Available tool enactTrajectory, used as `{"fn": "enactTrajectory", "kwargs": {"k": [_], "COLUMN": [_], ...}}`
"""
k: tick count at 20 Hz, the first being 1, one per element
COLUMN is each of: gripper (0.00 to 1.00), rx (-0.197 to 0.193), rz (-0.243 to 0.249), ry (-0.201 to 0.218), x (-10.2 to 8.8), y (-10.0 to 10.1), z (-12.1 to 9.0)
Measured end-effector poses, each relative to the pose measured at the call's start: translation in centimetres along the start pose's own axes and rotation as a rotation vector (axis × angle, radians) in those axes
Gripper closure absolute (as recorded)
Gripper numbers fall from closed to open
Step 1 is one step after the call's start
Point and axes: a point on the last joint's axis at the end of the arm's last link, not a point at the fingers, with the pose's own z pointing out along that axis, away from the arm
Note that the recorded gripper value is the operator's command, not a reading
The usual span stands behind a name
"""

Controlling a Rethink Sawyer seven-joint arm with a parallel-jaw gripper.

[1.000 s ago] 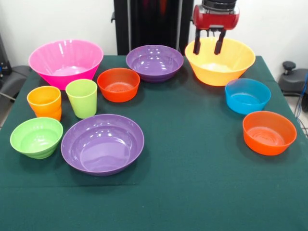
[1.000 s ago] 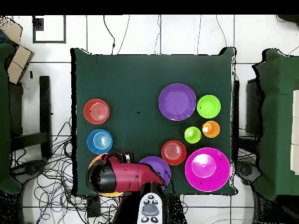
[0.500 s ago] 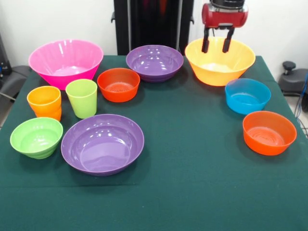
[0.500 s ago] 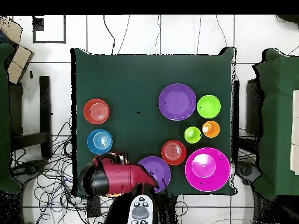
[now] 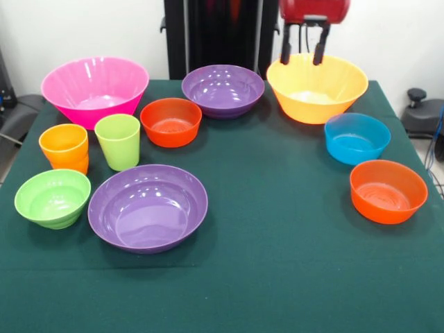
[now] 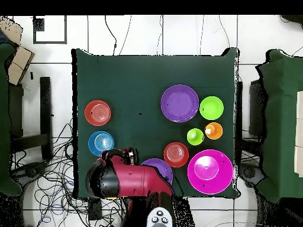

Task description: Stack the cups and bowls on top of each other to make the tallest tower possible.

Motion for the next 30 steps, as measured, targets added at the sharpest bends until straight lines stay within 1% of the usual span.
{"fn": "enactTrajectory", "kwargs": {"k": [6,9,11,15,22,26,30], "gripper": [0.00,0.00,0.00,0.00,0.00,0.00,0.00], "rx": [0.011,0.012,0.011,0.007,-0.004,-0.007,-0.012], "rz": [0.063,0.082,0.089,0.083,0.039,0.023,0.018], "ry": [-0.019,-0.028,-0.027,-0.017,0.015,0.020,0.025], "x": [-1.2,-1.6,-1.6,-1.3,0.0,0.4,0.6], "y": [-3.2,-4.3,-4.6,-4.2,-2.0,-1.8,-2.1], "z": [-1.5,-1.8,-1.8,-1.5,-0.6,0.3,1.0]}}
